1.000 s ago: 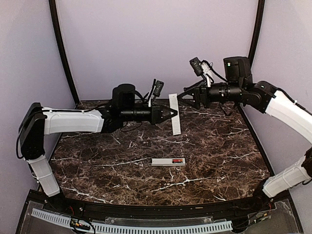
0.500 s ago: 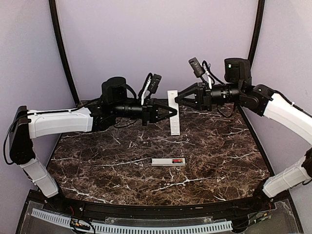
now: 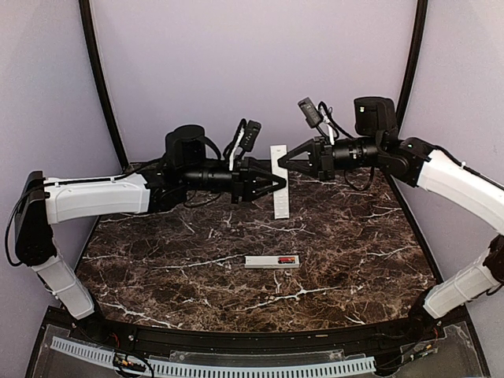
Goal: Load the batteries into the remote control
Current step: Pass from the left arm to the right, then pass from the right arm to the left, then pass from the left arm to the right
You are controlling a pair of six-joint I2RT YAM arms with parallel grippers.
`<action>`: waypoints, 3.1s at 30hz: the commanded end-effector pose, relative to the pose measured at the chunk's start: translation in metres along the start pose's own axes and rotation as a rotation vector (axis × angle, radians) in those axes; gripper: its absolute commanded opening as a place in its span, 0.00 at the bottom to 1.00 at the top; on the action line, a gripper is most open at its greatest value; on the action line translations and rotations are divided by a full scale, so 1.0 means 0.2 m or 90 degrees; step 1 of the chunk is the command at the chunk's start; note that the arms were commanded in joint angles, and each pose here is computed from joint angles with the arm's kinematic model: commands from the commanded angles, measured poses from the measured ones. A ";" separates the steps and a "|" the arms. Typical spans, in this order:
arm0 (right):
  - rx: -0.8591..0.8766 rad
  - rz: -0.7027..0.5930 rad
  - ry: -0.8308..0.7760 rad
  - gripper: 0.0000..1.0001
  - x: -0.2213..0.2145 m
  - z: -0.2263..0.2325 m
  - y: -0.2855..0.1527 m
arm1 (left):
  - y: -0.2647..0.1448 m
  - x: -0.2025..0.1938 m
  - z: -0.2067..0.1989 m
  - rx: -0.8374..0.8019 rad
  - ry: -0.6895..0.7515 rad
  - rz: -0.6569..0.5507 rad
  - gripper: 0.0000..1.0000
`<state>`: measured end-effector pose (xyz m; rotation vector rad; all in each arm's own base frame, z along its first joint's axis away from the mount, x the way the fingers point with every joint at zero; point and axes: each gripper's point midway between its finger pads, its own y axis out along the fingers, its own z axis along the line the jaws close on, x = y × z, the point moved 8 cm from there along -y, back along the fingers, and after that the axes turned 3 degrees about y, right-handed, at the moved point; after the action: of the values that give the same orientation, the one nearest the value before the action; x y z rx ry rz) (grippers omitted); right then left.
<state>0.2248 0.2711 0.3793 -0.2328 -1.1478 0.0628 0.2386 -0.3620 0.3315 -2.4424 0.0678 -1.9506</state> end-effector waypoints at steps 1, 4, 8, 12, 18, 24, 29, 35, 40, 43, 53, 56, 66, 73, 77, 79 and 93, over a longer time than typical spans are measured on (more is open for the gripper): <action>-0.074 -0.025 0.048 0.00 0.02 -0.04 0.00 | -0.03 -0.02 0.06 0.126 -0.008 0.006 0.57; -0.198 -0.053 0.110 0.00 0.03 -0.12 -0.03 | -0.04 -0.03 0.11 0.198 0.003 0.017 0.77; -0.337 -0.098 0.184 0.00 0.02 -0.16 -0.06 | -0.03 -0.03 0.15 0.276 0.028 0.044 0.81; -0.445 -0.129 0.228 0.00 0.02 -0.15 -0.07 | 0.03 -0.08 0.17 0.328 0.038 0.096 0.86; -0.483 -0.145 0.237 0.00 0.02 -0.14 -0.03 | 0.08 -0.08 0.17 0.309 0.027 0.085 0.90; -0.480 -0.144 0.225 0.00 0.04 -0.12 0.02 | 0.14 -0.10 0.21 0.316 -0.001 0.090 0.82; -0.476 -0.144 0.225 0.00 0.03 -0.12 0.02 | 0.16 -0.10 0.22 0.318 -0.008 0.078 0.70; -0.477 -0.142 0.223 0.00 0.03 -0.12 0.03 | 0.18 -0.09 0.24 0.321 -0.020 0.067 0.56; -0.474 -0.140 0.223 0.00 0.02 -0.12 0.04 | 0.18 -0.08 0.26 0.330 -0.027 0.058 0.45; -0.476 -0.139 0.223 0.00 0.02 -0.12 0.04 | 0.19 -0.07 0.25 0.322 -0.028 0.057 0.38; -0.441 -0.141 0.153 0.11 0.05 -0.08 0.02 | 0.19 -0.06 0.21 0.277 -0.028 0.046 0.23; -0.428 -0.133 0.092 0.29 0.07 -0.05 -0.01 | 0.18 -0.05 0.19 0.267 -0.015 0.045 0.22; -0.140 -0.151 -0.206 0.87 0.06 0.22 -0.27 | 0.09 0.03 -0.05 0.087 0.099 -0.003 0.21; 0.017 -0.116 -0.274 0.99 0.03 0.30 -0.25 | 0.07 0.06 -0.19 -0.032 0.118 -0.033 0.20; 0.066 -0.108 -0.262 0.97 0.04 0.29 -0.20 | 0.07 0.07 -0.23 -0.073 0.123 -0.038 0.20; 0.086 -0.103 -0.250 0.95 0.04 0.28 -0.17 | 0.08 0.06 -0.25 -0.084 0.126 -0.037 0.20; 0.156 -0.091 -0.201 0.43 0.02 0.22 -0.07 | 0.09 0.07 -0.26 -0.094 0.124 -0.044 0.20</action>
<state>0.1853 0.2632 0.3956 0.0330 -1.4360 0.1176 0.1993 -0.3850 0.3450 -2.3489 0.1367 -2.2329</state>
